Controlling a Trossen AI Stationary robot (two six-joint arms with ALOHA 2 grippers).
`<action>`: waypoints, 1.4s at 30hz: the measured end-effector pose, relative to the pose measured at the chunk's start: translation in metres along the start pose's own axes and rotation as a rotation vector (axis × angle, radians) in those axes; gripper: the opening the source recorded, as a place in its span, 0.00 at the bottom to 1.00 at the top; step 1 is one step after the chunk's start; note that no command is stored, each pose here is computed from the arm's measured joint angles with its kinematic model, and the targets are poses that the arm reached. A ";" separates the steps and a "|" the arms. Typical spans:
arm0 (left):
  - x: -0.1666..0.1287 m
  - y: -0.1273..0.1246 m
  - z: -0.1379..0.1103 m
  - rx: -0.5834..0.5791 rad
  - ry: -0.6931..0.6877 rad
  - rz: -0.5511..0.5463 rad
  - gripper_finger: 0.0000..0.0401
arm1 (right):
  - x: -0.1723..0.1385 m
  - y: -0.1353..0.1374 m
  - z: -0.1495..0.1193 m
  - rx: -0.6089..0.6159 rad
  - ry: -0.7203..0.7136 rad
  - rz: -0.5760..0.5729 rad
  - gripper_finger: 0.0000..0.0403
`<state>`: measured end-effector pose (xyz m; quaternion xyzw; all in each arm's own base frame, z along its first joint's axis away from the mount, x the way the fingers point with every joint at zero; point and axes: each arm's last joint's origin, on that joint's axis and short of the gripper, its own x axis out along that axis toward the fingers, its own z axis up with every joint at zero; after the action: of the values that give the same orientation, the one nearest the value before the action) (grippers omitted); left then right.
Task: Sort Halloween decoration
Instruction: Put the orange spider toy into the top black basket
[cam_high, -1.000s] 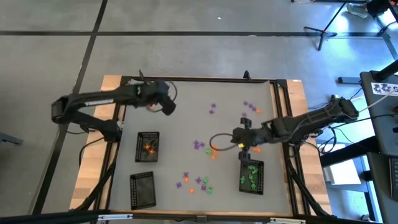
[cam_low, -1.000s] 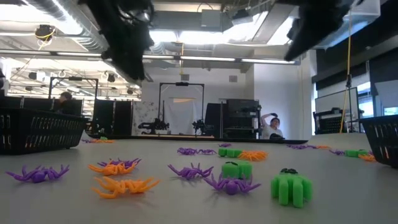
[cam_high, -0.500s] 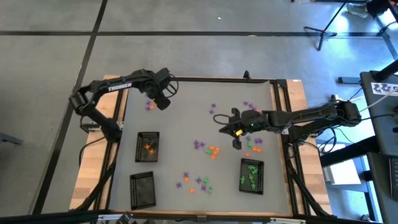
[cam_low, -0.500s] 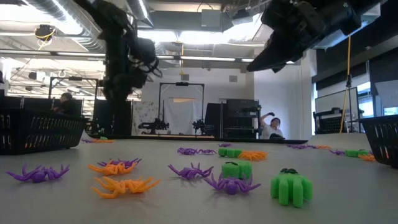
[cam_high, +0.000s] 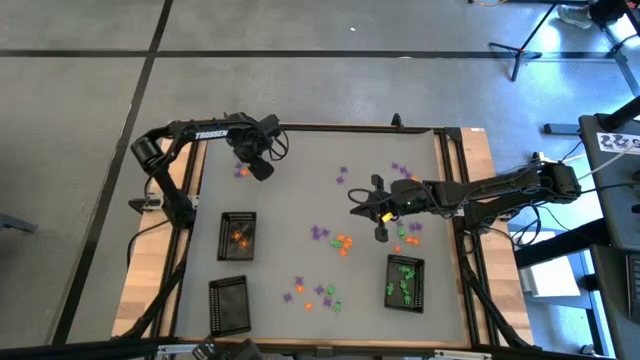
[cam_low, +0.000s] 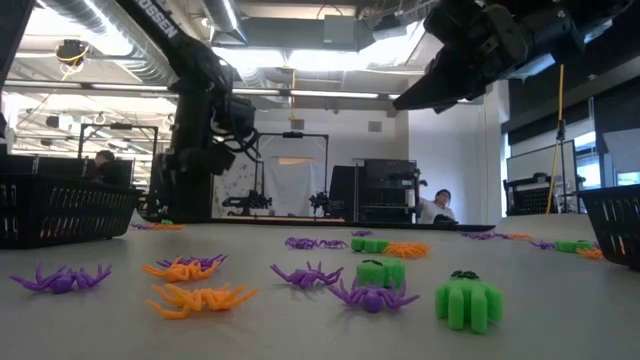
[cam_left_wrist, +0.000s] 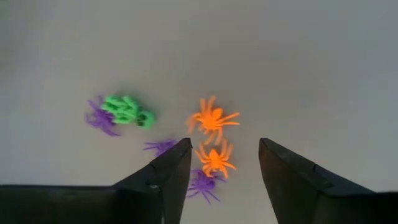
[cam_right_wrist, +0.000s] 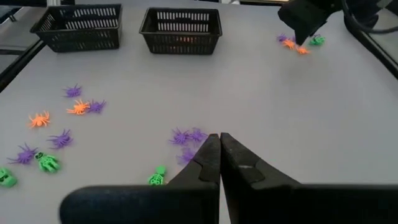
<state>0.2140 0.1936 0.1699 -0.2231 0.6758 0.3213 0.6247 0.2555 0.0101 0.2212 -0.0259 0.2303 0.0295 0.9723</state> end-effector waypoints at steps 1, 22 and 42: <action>0.000 -0.001 0.000 0.000 0.002 -0.015 0.47 | 0.000 0.000 0.000 -0.009 0.000 0.000 0.01; 0.013 0.007 -0.004 -0.105 0.013 -0.035 0.39 | 0.000 0.000 0.001 -0.085 -0.004 0.000 0.01; 0.032 0.013 0.005 -0.145 0.069 -0.067 0.11 | 0.001 0.002 -0.009 0.042 0.009 0.053 0.01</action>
<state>0.2044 0.2095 0.1402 -0.3012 0.6642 0.3402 0.5937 0.2519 0.0116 0.2124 0.0006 0.2360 0.0500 0.9705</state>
